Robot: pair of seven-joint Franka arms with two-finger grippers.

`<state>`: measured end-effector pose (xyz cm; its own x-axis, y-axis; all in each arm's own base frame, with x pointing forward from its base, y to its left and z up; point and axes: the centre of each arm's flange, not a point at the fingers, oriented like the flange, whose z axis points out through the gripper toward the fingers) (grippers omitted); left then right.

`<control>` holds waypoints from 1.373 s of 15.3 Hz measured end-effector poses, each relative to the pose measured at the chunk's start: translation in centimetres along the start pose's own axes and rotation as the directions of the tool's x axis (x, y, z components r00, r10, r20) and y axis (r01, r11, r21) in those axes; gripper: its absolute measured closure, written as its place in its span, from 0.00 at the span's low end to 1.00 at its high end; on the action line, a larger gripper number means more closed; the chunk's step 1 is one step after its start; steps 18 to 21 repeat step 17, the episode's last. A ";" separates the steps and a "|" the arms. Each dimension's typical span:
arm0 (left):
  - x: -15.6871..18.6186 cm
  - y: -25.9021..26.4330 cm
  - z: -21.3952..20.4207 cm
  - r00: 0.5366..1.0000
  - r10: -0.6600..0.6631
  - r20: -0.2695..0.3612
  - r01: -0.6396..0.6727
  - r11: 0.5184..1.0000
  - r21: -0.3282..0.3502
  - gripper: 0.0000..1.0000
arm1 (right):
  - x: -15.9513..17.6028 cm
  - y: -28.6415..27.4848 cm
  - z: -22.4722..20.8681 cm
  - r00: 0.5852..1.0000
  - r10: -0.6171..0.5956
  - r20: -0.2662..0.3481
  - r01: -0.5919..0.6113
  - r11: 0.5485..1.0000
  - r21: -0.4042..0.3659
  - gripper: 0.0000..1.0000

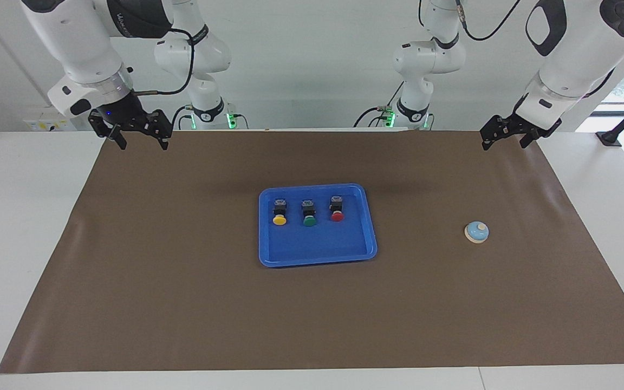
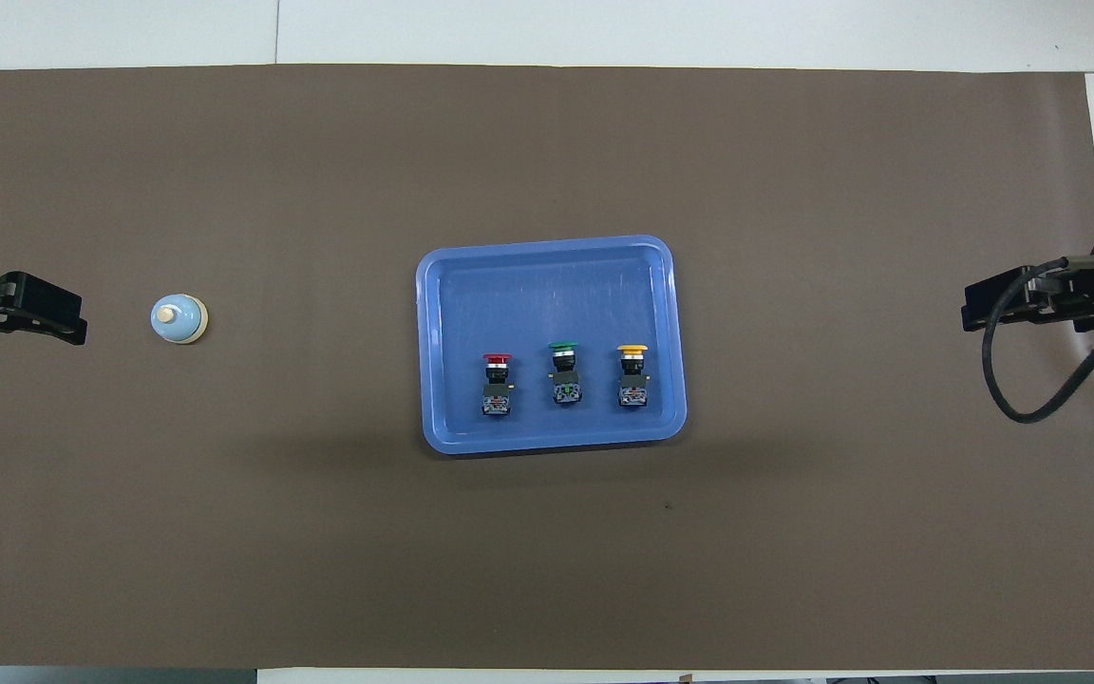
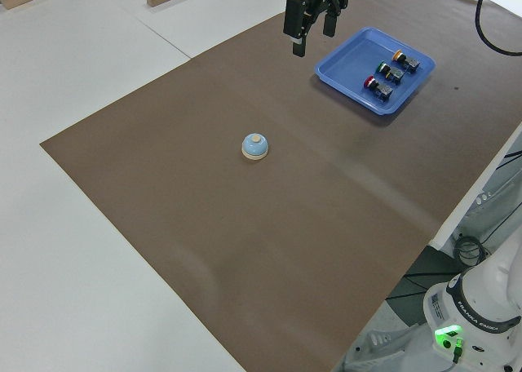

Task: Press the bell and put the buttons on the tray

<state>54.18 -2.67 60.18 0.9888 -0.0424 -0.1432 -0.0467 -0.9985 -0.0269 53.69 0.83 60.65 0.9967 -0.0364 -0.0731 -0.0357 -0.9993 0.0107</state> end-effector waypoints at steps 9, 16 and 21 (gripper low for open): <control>0.2 0.7 0.4 1.000 0.012 -0.008 -0.012 1.000 0.002 0.00 | 0.0 0.0 0.0 1.000 0.000 0.000 0.000 1.000 0.000 0.00; 0.8 0.7 -0.1 0.998 0.012 -0.065 -0.012 1.000 0.001 0.00 | 0.0 0.0 0.0 1.000 0.000 0.000 0.000 1.000 0.000 0.00; 0.8 0.7 -0.1 0.998 0.012 -0.067 -0.012 1.000 0.001 0.00 | 0.0 0.0 0.0 1.000 0.000 0.000 0.000 1.000 0.000 0.00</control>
